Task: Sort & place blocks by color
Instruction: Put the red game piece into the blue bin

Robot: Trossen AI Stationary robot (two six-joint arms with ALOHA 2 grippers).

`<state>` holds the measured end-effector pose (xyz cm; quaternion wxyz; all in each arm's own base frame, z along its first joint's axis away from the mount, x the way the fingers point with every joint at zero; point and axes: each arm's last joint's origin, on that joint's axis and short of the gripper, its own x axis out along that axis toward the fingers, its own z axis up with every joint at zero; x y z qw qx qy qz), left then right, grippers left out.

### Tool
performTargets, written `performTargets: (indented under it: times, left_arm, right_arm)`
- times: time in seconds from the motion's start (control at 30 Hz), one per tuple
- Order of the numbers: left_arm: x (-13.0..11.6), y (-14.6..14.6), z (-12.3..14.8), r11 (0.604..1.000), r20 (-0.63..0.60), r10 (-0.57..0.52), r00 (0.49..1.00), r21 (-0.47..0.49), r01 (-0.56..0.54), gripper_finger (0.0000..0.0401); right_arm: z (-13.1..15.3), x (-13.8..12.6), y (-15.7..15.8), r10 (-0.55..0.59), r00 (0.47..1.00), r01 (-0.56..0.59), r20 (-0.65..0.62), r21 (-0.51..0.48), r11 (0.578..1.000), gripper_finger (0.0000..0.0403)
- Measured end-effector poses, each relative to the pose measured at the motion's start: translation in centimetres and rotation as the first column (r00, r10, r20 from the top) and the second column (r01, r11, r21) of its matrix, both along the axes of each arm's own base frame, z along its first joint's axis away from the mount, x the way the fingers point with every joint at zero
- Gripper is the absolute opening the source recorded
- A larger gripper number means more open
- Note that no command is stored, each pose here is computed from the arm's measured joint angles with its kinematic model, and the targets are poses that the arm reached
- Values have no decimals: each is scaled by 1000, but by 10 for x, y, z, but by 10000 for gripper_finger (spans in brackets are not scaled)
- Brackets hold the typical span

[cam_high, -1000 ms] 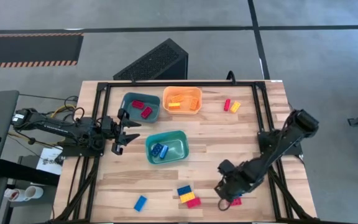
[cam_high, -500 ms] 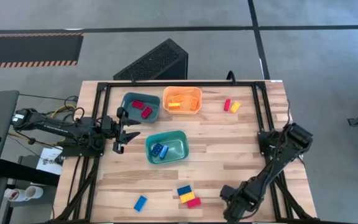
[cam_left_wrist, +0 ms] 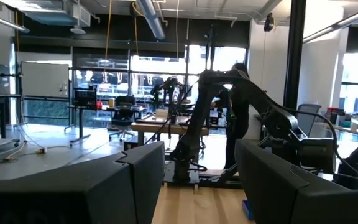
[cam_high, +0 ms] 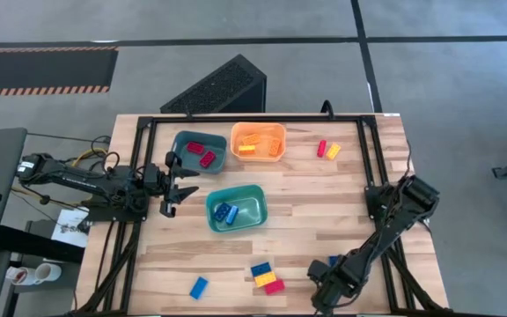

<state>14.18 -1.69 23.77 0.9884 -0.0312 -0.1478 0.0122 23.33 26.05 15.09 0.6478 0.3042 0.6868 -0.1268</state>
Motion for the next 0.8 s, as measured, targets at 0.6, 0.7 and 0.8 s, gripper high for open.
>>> performTargets:
  times: [0.6,0.7,0.8]
  left_arm:
    - [0,0,0,1000,-1,0,1000,-1,0,184]
    - [0,0,0,1000,-1,0,1000,-1,0,184]
    - [0,0,0,1000,-1,1,1000,-1,-1,184]
  right_arm:
    - [29,-5,2,119,989,-122,-91,-30,992,301]
    - [29,-14,12,116,989,-118,-89,-19,993,301]
    - [29,-24,21,114,989,-117,-93,-19,993,301]
